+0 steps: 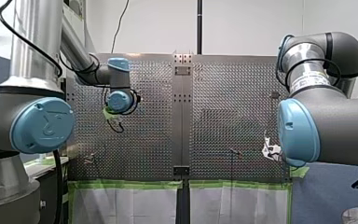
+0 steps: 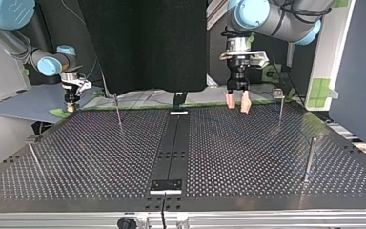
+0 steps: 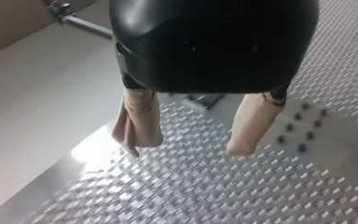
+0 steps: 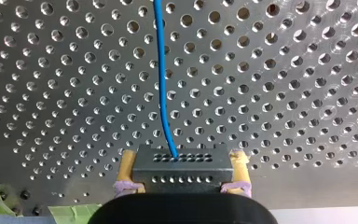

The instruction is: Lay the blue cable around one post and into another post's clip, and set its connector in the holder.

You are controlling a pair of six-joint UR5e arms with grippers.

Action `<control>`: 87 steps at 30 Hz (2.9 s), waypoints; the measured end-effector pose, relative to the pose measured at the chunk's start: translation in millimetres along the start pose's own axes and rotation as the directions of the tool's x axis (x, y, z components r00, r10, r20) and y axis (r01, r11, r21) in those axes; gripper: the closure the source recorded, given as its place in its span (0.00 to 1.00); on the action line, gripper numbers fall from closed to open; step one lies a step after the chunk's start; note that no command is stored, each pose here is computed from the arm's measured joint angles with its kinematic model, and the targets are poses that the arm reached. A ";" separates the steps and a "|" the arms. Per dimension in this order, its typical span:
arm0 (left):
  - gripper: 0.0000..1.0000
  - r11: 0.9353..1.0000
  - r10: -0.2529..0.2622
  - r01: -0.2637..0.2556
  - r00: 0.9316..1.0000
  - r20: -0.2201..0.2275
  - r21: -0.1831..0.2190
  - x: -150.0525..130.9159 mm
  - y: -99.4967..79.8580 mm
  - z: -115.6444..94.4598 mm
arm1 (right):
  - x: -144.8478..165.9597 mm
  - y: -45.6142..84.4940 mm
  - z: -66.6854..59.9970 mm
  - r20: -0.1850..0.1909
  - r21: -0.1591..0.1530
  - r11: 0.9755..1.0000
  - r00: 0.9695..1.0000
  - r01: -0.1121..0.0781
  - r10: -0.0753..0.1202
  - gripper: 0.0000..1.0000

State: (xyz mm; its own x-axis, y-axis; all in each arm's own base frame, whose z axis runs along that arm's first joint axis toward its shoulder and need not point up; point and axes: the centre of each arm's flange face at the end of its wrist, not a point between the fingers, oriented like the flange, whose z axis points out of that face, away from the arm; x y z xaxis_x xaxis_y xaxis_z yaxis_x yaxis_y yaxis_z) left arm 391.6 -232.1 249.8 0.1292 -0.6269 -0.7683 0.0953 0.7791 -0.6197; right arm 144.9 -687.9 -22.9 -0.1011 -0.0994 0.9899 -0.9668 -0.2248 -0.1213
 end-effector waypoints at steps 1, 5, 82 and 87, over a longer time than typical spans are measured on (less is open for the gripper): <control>0.00 1.000 -0.008 0.008 1.000 0.013 -0.008 -2.2 2.7 2.4 | -0.1 -0.1 0.0 0.000 0.000 1.000 1.000 0.000 0.000 1.00; 0.00 0.998 -0.040 0.044 0.997 0.069 -0.049 -12.6 15.4 12.2 | -0.9 -1.6 -0.1 0.001 0.003 1.000 1.000 -0.002 0.002 1.00; 0.00 0.883 -0.463 0.463 0.837 0.292 0.073 -142.9 141.1 143.8 | -4.8 -15.8 0.0 0.005 0.023 1.000 1.000 -0.005 0.005 1.00; 0.00 0.894 -0.436 0.446 0.848 0.302 0.037 -142.9 140.7 149.0 | -4.9 -16.1 -0.1 0.005 0.024 1.000 1.000 -0.005 0.005 1.00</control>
State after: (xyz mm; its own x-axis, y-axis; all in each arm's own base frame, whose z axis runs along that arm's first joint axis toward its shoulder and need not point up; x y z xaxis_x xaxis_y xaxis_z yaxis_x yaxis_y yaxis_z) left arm 533.6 -31.9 296.3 0.3659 -0.8690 -0.3330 0.1798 0.4171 -0.8909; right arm 161.0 -683.7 -25.8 -0.1049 -0.1053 0.9889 -0.9604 -0.2473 -0.1282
